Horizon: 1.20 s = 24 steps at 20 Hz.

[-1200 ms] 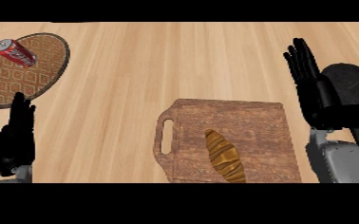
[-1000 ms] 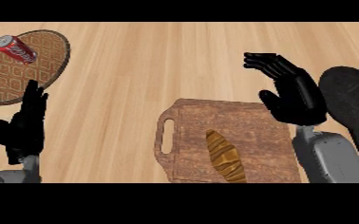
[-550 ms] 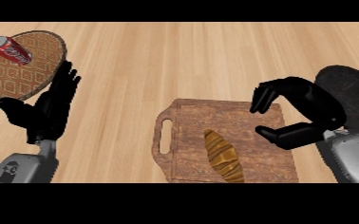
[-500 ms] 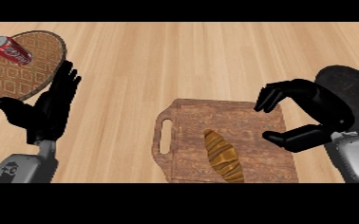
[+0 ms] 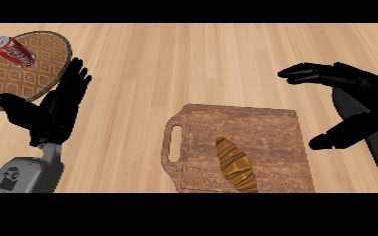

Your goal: Pick the croissant from the cutting board and place it in the pan

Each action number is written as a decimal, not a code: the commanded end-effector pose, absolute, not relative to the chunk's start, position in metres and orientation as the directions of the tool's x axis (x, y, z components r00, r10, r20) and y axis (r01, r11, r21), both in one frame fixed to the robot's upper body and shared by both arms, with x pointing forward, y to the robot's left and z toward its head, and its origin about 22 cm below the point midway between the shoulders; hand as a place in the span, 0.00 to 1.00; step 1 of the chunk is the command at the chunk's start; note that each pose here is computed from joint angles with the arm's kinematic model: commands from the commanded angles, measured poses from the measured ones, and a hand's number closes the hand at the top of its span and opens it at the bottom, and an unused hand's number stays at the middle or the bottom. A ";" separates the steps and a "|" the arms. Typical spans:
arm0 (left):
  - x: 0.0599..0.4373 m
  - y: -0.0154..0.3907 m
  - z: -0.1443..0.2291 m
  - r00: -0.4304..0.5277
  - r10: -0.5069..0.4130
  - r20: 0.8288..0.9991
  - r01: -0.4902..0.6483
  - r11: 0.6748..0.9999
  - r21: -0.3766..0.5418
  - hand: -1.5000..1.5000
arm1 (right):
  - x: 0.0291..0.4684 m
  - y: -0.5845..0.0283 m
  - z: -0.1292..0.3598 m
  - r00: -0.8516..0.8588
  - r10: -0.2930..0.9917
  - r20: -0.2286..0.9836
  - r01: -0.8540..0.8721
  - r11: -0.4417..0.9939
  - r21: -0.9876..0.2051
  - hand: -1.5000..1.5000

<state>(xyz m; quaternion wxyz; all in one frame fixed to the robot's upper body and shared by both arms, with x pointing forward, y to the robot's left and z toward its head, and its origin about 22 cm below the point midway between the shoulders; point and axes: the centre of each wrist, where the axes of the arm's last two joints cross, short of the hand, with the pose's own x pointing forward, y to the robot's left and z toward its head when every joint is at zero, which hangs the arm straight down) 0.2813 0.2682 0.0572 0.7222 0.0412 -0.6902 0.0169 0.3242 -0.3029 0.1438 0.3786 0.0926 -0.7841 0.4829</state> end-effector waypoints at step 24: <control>0.261 0.272 0.065 0.064 -0.022 0.998 -0.091 0.995 0.028 0.50 | 0.258 -0.180 0.157 -0.902 0.408 0.140 -0.317 -0.408 -0.856 0.00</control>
